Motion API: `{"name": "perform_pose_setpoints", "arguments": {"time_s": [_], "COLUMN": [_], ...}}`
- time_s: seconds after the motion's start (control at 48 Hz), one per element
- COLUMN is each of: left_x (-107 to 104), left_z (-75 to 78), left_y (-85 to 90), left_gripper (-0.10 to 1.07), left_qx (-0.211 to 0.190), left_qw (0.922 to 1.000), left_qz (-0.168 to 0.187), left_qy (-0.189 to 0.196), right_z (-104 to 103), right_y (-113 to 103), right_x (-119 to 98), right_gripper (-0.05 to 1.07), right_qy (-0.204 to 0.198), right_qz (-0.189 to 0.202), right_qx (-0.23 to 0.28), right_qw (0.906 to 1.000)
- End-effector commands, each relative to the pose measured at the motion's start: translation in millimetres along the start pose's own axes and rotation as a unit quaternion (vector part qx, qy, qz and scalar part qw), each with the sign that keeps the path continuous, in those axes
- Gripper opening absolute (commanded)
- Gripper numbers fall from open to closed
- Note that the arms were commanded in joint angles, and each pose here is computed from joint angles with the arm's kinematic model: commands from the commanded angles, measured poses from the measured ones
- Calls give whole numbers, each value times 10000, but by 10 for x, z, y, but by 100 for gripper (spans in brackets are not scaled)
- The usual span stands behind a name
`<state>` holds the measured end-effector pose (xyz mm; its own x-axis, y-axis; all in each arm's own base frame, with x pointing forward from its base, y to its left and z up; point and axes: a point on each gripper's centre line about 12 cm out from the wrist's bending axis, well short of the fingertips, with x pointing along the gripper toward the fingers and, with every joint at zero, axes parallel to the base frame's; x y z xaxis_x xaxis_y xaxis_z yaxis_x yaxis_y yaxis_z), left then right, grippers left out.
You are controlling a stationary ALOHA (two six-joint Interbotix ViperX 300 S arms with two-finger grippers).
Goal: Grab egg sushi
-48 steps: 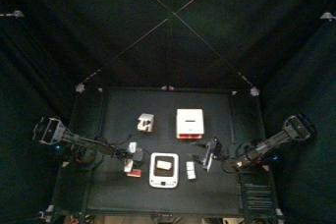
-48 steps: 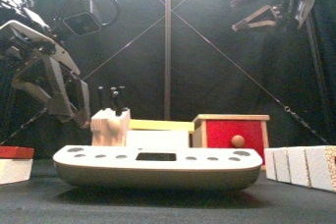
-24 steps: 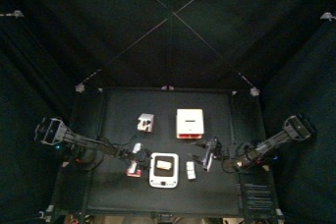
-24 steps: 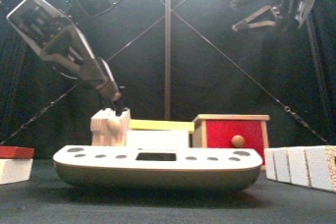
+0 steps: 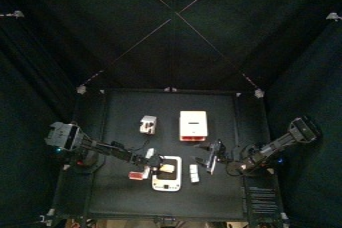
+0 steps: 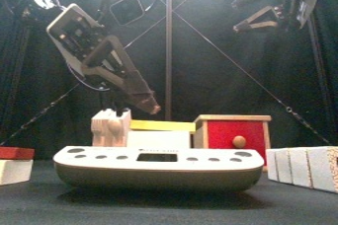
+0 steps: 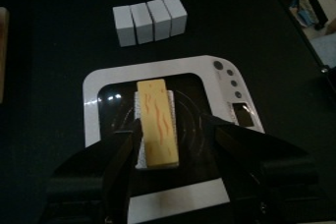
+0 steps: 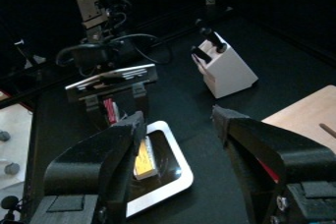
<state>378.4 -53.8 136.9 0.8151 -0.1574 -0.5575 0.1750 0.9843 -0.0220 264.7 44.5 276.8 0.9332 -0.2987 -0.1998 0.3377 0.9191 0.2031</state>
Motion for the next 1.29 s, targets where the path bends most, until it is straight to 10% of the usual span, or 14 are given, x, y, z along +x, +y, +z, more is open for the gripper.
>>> {"name": "perform_pose_setpoints", "arguments": {"time_s": [0.0,0.646,1.271], "left_x": [50,144,26], "left_z": [113,48,146], "left_y": [22,95,98], "left_gripper": [86,84,56], "left_qx": [-13,-34,-46], "left_qw": [9999,9998,9998], "left_qz": [22,131,169], "left_qy": [-123,169,96], "right_z": [49,48,47], "right_y": [0,3,-1], "right_x": [-11,-13,-11], "right_gripper": [91,91,91], "right_qy": [-70,-68,-60], "right_qz": [7,15,1], "right_qx": [51,50,55], "right_qw": [10000,10000,10000]}}
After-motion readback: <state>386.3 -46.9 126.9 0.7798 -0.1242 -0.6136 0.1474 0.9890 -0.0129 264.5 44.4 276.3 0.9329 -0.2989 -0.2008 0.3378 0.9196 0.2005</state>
